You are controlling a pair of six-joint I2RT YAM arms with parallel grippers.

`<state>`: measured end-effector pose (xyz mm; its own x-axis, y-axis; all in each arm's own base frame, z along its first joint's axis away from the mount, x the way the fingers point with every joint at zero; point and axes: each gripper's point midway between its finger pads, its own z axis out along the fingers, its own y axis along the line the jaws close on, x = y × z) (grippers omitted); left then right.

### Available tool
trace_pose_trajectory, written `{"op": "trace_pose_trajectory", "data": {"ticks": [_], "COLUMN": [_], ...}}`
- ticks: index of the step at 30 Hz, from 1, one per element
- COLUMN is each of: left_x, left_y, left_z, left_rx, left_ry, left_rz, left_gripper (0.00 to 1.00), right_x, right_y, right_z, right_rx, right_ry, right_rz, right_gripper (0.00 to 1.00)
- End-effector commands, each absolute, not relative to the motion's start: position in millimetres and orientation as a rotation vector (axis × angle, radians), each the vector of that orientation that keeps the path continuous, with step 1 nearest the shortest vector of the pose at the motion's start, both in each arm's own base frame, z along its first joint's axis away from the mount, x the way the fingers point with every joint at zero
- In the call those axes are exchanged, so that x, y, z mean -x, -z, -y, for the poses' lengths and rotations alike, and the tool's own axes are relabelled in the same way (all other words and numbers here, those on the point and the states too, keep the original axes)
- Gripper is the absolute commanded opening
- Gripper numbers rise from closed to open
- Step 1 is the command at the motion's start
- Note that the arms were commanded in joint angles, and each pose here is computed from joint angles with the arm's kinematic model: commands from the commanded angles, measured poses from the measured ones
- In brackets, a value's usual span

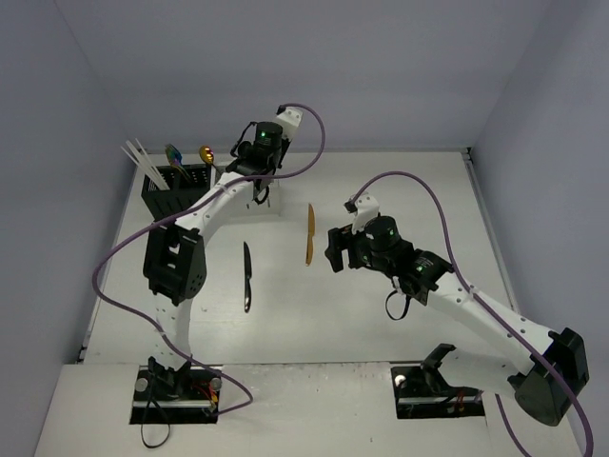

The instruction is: Sort the eating utensils into containers

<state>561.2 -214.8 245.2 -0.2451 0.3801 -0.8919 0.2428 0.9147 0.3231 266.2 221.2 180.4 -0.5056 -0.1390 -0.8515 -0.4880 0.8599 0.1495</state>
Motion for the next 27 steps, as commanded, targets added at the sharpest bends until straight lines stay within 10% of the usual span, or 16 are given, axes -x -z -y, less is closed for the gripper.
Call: {"op": "trace_pose_trajectory", "data": {"ticks": [1, 12, 27], "left_x": [-565.9, -528.0, -337.8], "left_y": [-314.0, -319.5, -245.9], "left_z": [208.5, 195.1, 151.9], "left_rx": [-0.362, -0.286, -0.067], "left_ry": [-0.12, -0.087, 0.156], "left_rz": [-1.699, -1.773, -2.293], "left_gripper": [0.03, 0.55, 0.59], "right_x": [-274.0, -271.0, -268.8], "right_y": [-195.9, -192.9, -185.4], "right_z": [-218.1, -220.0, -213.1], "right_rx": [0.403, 0.401, 0.361], "right_ry": [-0.486, -0.521, -0.507], "right_rz": [-2.023, -2.038, -2.063], "right_gripper": [0.76, 0.76, 0.76]}}
